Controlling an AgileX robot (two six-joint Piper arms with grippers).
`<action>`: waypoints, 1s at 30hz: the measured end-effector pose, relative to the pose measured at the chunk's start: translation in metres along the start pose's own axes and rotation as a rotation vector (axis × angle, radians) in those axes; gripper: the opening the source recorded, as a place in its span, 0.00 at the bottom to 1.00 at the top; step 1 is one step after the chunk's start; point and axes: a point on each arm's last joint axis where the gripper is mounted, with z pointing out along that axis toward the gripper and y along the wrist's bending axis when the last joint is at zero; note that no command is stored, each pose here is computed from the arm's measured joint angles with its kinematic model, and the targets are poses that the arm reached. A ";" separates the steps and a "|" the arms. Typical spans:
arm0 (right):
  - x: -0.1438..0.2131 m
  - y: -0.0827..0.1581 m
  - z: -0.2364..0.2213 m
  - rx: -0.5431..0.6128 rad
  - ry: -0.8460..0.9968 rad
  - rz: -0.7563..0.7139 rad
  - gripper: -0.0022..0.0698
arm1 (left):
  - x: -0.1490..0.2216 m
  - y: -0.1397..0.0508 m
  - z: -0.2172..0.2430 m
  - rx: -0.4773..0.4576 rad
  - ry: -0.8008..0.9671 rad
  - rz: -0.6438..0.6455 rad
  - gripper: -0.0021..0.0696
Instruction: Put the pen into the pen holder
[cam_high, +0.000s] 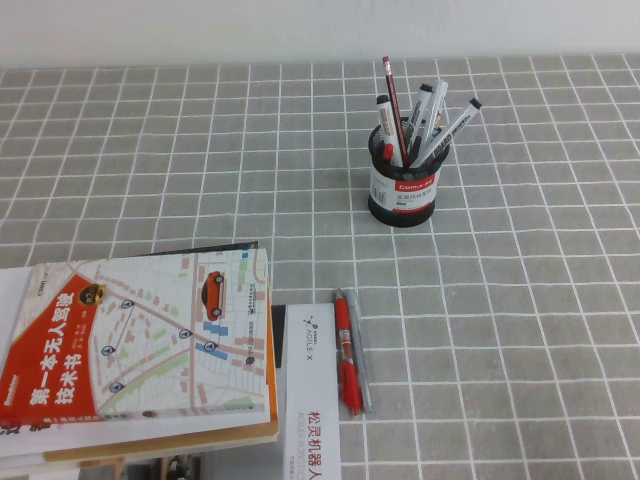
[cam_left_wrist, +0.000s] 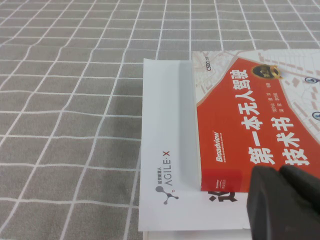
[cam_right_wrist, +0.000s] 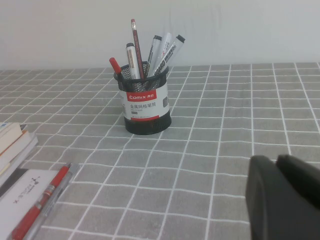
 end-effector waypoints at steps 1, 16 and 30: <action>0.000 0.000 0.000 0.000 0.000 0.000 0.01 | 0.000 0.000 0.000 0.000 0.000 0.000 0.02; 0.000 0.000 0.000 -0.003 0.002 -0.002 0.01 | 0.000 0.000 0.000 0.000 0.000 0.000 0.02; 0.000 0.001 0.000 -0.014 0.005 0.010 0.01 | 0.000 0.000 0.000 0.000 0.000 0.000 0.02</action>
